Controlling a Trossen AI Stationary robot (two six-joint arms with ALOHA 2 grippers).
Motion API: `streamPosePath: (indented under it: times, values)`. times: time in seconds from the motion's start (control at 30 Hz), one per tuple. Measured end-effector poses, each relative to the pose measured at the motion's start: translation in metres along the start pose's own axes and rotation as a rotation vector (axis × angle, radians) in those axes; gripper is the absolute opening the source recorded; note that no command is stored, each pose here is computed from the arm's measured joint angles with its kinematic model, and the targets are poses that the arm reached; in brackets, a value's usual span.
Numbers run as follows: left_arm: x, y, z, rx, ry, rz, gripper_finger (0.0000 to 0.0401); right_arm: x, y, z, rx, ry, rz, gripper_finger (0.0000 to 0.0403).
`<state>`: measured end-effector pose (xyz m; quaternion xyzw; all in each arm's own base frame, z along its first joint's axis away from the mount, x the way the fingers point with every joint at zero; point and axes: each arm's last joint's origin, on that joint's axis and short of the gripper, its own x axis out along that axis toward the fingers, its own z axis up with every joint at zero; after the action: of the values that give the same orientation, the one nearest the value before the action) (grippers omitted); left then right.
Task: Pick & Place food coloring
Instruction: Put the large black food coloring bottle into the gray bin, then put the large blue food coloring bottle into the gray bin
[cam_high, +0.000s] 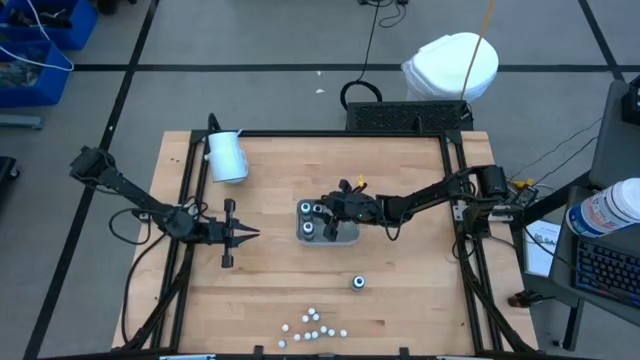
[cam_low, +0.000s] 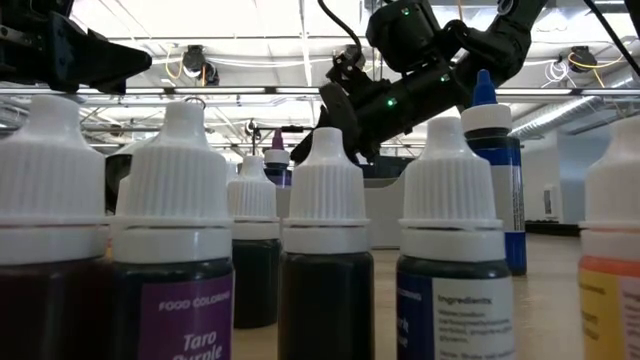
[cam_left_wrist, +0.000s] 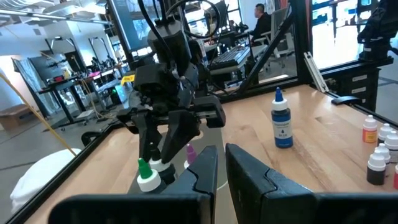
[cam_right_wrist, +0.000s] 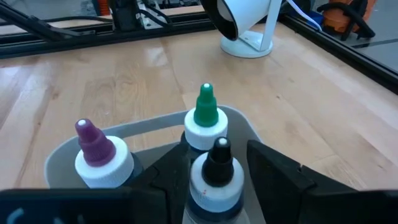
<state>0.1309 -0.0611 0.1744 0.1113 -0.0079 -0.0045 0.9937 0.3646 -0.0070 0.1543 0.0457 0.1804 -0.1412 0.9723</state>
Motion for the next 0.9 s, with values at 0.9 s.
streamPosePath:
  times: [0.9]
  values:
    - [0.000, 0.004, -0.002, -0.026, 0.040, 0.146, 0.0042, -0.120, 0.014, 0.045, -0.150, -0.043, 0.232, 0.0122]
